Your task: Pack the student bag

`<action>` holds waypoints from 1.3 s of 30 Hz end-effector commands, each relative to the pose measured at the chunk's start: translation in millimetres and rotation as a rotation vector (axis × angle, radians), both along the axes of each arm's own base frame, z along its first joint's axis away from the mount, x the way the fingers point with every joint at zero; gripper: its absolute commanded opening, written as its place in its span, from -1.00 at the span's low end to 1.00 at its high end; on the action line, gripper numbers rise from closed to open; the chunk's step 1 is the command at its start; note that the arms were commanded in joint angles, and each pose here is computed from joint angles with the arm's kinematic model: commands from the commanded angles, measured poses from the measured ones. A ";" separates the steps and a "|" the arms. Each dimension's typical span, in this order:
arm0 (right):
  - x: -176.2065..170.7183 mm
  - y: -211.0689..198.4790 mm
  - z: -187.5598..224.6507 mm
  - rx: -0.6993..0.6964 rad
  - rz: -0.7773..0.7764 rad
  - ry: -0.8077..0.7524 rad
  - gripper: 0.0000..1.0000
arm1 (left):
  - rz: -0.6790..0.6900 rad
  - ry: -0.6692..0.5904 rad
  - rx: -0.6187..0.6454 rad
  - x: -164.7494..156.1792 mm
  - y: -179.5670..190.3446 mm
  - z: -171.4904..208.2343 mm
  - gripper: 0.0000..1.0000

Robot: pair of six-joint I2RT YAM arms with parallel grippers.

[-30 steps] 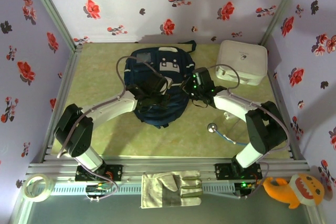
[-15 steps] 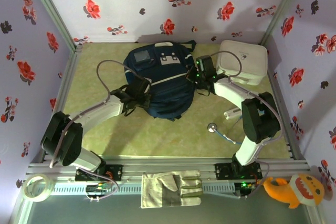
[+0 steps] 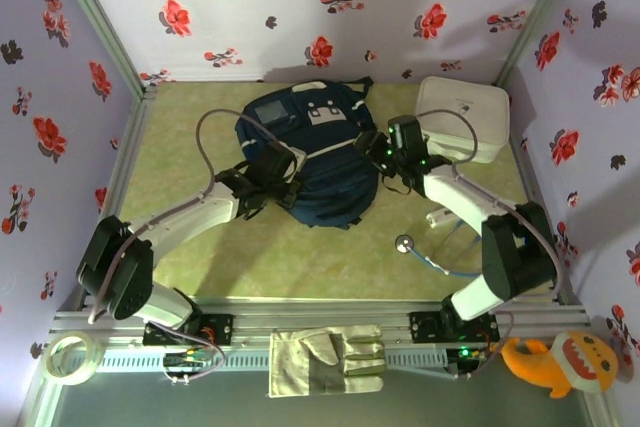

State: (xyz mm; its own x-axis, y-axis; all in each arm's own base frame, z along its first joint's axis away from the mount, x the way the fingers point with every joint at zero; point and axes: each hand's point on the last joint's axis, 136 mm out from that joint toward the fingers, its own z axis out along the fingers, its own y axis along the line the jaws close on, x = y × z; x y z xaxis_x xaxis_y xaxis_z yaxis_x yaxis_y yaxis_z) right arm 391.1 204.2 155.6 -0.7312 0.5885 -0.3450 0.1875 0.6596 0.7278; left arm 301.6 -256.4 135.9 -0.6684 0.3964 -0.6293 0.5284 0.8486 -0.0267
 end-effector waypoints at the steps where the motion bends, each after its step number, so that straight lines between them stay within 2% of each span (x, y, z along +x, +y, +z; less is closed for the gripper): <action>1: -14.5 6.3 1.2 0.075 -0.023 0.024 0.12 | -0.095 -0.043 -0.063 -1.7 -29.2 24.6 -1.00; 6: -19.2 16.6 -6.6 0.082 -0.023 0.052 0.01 | -0.116 -0.038 -0.053 -1.9 -37.3 21.8 -1.00; 11: -9.1 23.3 -13.1 0.071 -0.013 0.060 -0.27 | -0.125 -0.029 -0.036 -3.7 -36.1 17.4 -1.00; 18: 1.7 12.0 -14.1 -0.020 -0.047 0.027 -0.62 | -0.057 -0.032 0.045 1.6 -9.4 10.3 -1.00; 21: 4.5 1.4 -13.3 -0.067 -0.079 0.013 -0.70 | -0.045 -0.039 0.093 1.7 8.1 5.0 -1.00; 27: 8.3 0.7 -7.2 -0.066 -0.065 -0.007 -0.75 | -0.076 -0.071 0.151 3.2 28.8 -2.3 -1.00; 35: 6.4 7.0 -8.7 -0.065 -0.021 -0.006 -0.77 | 0.048 -0.110 0.106 50.0 45.4 6.3 -1.00; 39: 4.8 20.6 -5.1 -0.068 0.071 0.000 -0.64 | 0.076 -0.108 0.098 63.0 50.3 7.8 -1.00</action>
